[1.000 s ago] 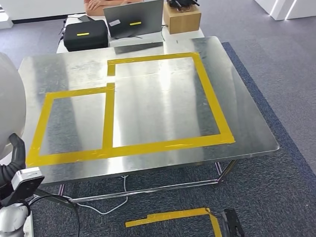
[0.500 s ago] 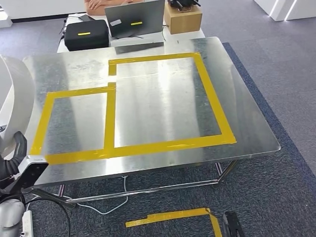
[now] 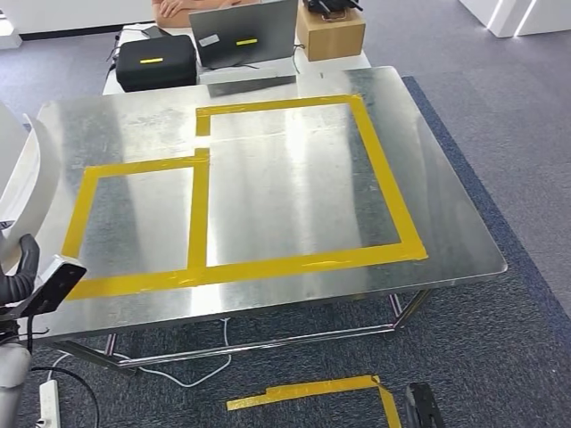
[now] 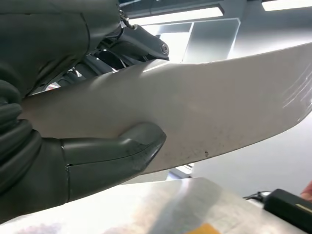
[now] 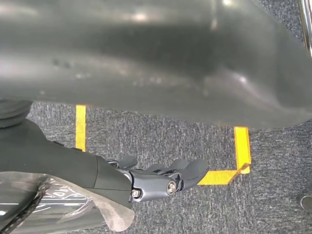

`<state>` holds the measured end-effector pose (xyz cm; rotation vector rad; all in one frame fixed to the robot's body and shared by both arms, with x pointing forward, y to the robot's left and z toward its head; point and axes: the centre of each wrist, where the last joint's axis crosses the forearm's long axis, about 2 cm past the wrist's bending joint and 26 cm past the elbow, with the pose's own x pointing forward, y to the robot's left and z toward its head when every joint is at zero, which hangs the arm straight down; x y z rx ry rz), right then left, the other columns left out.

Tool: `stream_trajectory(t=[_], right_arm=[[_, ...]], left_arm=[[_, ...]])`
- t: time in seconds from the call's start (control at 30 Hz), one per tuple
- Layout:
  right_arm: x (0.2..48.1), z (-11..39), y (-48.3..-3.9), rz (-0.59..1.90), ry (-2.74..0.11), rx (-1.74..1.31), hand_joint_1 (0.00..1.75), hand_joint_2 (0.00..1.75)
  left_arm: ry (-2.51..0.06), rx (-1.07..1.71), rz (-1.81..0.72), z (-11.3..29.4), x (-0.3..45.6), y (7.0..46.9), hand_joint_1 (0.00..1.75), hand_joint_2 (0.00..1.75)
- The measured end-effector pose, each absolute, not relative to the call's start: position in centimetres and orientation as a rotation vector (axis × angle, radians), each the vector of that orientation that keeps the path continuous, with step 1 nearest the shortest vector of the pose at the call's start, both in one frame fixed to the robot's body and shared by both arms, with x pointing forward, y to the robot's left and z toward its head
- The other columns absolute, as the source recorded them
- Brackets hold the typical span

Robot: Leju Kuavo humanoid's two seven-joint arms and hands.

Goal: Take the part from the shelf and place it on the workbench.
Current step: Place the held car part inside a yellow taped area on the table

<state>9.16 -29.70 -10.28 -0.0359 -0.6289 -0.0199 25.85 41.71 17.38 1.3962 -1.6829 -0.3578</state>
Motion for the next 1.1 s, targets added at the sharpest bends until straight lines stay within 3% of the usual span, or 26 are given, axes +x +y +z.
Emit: stream_trajectory(t=[0.53,0.83,1.1], right_arm=[[9.2,-10.3,-30.0,-0.015,-0.625,-0.026,0.0,0.0],[10.1,-10.1,-30.0,0.013,-0.615,-0.014,0.0,0.0],[10.6,-10.0,-30.0,0.036,-0.614,-0.012,0.0,0.0]], left_arm=[[-1.296,1.504,-0.645,15.1,28.1,43.7,1.75,1.75],[-1.133,1.527,-1.088,12.4,31.0,39.7,1.75,1.75],[-1.195,1.5,-1.312,11.6,32.7,35.9,1.75,1.75]])
